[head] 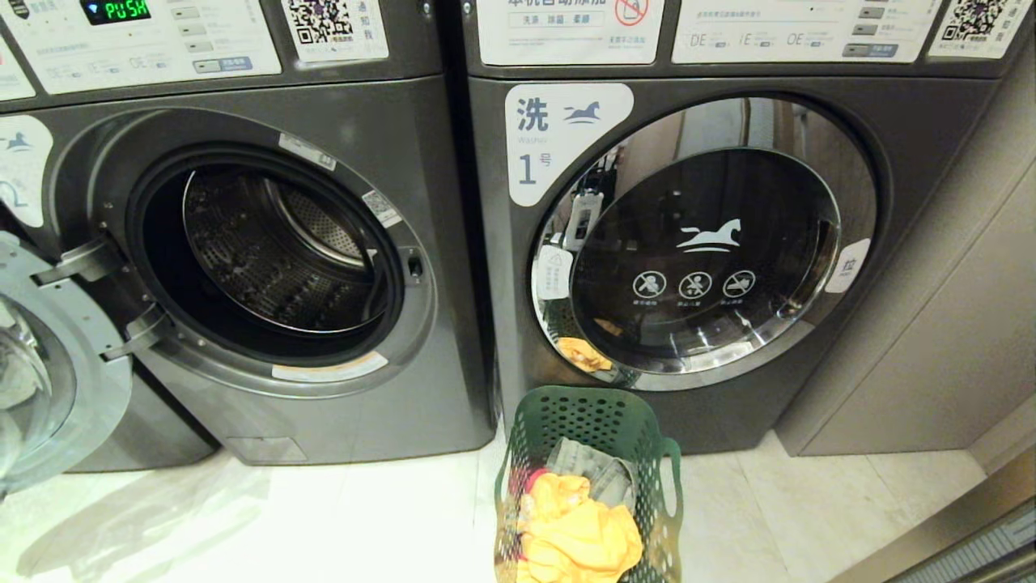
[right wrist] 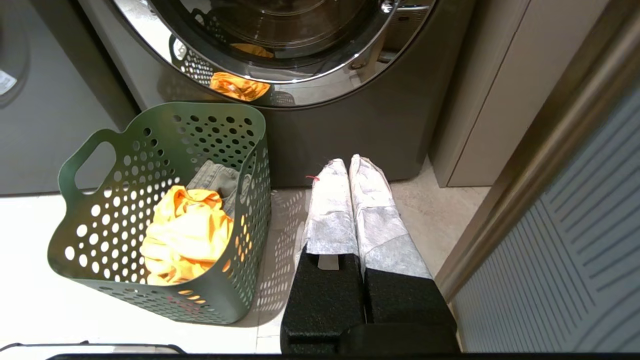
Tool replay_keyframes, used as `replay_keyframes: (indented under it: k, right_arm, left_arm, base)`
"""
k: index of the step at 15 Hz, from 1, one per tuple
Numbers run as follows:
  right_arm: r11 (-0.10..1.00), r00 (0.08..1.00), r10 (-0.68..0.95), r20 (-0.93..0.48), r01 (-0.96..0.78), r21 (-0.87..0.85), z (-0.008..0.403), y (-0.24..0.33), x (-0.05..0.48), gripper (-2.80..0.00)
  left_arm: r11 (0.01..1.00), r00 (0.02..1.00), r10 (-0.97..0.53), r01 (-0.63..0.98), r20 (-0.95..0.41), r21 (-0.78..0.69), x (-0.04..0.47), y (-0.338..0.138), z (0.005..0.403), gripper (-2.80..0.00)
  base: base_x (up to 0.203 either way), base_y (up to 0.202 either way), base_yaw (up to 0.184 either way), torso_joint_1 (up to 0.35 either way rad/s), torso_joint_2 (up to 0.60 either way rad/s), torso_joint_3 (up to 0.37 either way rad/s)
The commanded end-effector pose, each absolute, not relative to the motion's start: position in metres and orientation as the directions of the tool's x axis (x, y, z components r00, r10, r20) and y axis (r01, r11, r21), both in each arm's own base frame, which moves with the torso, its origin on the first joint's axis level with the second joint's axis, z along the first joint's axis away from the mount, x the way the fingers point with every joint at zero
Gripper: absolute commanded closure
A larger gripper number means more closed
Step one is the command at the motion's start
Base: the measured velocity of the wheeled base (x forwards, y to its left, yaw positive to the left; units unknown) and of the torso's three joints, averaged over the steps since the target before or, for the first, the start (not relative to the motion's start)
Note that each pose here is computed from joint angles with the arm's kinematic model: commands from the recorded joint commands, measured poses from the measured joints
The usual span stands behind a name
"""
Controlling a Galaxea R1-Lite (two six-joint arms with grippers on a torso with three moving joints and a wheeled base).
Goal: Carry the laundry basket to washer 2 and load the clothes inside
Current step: Place the clothes into the washing machine
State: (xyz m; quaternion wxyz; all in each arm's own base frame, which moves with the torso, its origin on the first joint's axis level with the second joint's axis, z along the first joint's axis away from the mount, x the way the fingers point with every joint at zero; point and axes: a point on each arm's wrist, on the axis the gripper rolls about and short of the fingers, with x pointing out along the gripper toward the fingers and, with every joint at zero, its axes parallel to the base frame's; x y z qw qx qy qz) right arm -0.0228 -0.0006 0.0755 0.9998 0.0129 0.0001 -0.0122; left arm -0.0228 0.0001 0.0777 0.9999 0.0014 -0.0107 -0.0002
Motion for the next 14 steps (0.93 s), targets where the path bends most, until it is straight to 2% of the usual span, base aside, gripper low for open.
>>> replay_keyframes:
  k: [1,5,14]
  right_arm:
    - [0.999,1.0,-0.025,-0.002,0.025,0.026,0.0755,-0.0006,-0.0227,0.0]
    - [0.999,1.0,-0.025,-0.002,0.025,0.025,0.0755,-0.0006,-0.0227,0.0]
    - [0.999,1.0,-0.025,-0.002,0.025,0.026,0.0755,-0.0006,-0.0227,0.0]
  left_arm:
    - [1.0,1.0,-0.001,0.001,0.015,0.003,-0.0222,0.0001,0.0762,0.0]
    - [1.0,1.0,0.0,0.0,0.015,0.003,-0.0222,0.0001,0.0762,0.0]
    - [1.0,1.0,0.0,0.0,0.015,0.003,-0.0222,0.0001,0.0762,0.0]
  base:
    - [0.0,0.0,0.0,0.0,0.0,0.0]
    - [0.0,0.024,0.0,-0.001,0.0,0.0]
    - [0.0,0.193,-0.001,0.004,0.0,0.003]
